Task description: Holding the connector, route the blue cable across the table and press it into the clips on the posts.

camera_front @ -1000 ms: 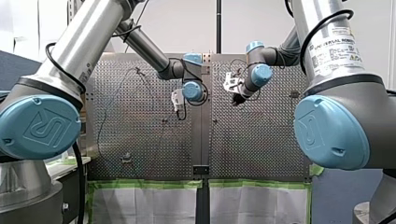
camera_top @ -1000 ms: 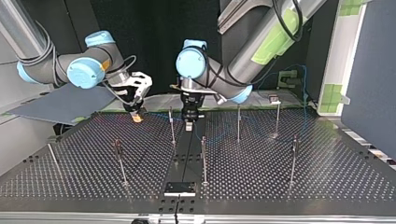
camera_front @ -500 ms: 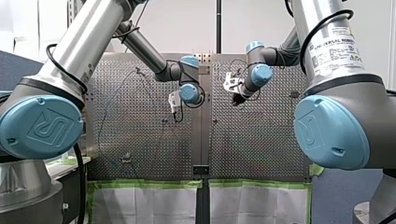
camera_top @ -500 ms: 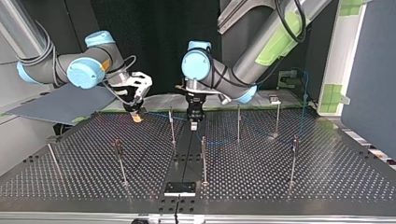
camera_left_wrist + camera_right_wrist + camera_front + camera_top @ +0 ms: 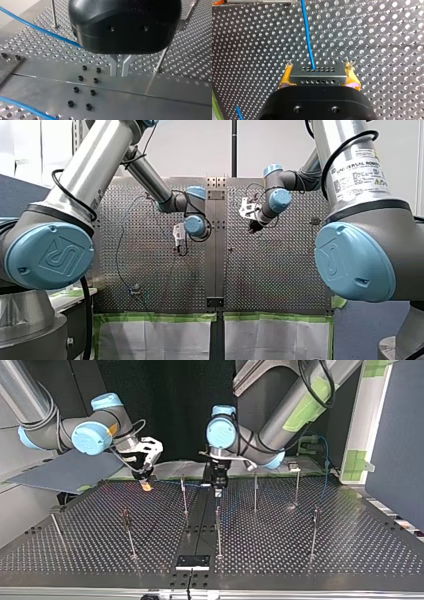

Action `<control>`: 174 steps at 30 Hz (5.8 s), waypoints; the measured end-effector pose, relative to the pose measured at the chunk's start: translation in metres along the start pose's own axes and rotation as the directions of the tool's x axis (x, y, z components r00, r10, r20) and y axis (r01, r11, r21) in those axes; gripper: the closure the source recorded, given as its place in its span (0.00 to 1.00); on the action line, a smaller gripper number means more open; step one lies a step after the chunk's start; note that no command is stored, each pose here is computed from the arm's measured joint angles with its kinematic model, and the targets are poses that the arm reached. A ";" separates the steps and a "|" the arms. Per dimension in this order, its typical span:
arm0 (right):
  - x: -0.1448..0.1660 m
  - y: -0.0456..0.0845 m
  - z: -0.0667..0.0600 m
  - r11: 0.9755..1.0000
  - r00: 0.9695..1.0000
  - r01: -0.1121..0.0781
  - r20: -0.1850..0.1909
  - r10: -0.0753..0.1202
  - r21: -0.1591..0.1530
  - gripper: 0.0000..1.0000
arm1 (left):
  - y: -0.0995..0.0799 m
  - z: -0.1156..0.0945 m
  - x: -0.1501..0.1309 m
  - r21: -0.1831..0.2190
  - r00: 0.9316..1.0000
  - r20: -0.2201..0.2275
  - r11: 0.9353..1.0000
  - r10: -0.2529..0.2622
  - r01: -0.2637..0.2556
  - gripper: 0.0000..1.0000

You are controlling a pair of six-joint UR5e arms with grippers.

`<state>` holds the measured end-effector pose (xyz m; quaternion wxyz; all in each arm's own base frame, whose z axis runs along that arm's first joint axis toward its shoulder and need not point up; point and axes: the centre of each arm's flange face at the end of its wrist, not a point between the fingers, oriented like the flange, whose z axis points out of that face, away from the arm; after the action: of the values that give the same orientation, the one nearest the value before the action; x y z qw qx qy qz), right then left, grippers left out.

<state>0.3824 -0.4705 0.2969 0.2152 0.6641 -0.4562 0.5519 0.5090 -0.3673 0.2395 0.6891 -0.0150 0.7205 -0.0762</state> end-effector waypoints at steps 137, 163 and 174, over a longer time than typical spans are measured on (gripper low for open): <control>0.000 0.000 0.000 1.000 1.000 0.000 0.000 0.000 0.000 1.00 | 0.028 0.001 0.017 -0.019 0.999 -0.037 0.999 0.028 -0.028 0.88; 0.000 0.000 0.000 1.000 1.000 0.000 0.000 0.000 0.000 1.00 | 0.028 0.001 0.017 -0.019 0.999 -0.037 0.999 0.028 -0.028 0.88; 0.000 0.000 0.000 1.000 1.000 0.000 0.000 0.000 0.000 1.00 | 0.028 0.001 0.017 -0.019 0.999 -0.037 0.999 0.028 -0.028 0.88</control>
<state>0.3825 -0.4704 0.2969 0.2152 0.6641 -0.4561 0.5519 0.5116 -0.3418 0.2194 0.6768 -0.0103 0.7337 -0.0597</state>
